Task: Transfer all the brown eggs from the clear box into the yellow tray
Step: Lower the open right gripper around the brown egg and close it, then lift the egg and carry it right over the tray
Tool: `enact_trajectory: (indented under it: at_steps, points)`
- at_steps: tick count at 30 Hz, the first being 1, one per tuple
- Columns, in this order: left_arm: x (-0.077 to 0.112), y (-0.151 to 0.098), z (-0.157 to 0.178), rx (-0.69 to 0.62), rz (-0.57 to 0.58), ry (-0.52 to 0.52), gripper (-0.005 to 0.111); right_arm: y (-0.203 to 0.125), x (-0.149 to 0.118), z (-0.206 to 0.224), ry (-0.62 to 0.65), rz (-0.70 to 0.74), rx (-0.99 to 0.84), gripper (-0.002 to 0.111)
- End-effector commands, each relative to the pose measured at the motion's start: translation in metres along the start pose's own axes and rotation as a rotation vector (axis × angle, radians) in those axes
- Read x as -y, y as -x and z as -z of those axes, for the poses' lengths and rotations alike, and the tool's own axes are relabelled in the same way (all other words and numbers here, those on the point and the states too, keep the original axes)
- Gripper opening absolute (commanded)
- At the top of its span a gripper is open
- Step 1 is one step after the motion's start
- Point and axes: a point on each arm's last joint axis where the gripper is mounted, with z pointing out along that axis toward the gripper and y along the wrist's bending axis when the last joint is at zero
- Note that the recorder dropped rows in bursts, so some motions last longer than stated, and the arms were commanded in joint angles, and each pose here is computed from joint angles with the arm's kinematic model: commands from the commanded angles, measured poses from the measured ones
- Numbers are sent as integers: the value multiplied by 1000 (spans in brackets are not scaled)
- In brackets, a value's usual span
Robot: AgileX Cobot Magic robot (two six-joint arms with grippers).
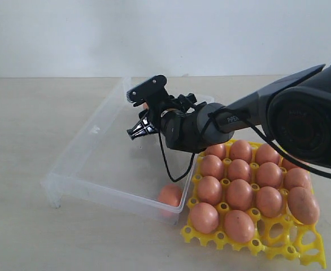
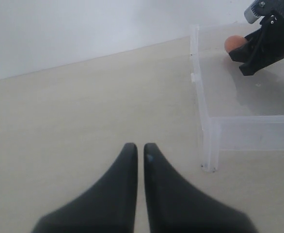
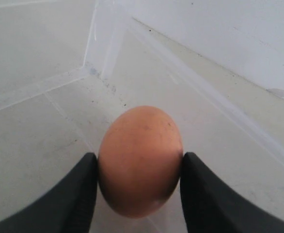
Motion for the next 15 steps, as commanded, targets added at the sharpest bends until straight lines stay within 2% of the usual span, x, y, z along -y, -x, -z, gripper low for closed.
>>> enact_trajectory:
  at_steps: [1,7,11,15]
  points:
    - [0,-1,0,3,12,4,4,2,1,1,8,-37,-7,0]
    - [0,-1,0,3,12,4,4,28,2,19,73,-97,-38,0]
    - [0,-1,0,3,12,4,4,33,2,49,-4,-82,36,0]
    - [0,-1,0,3,12,4,4,38,-3,82,19,-62,39,0]
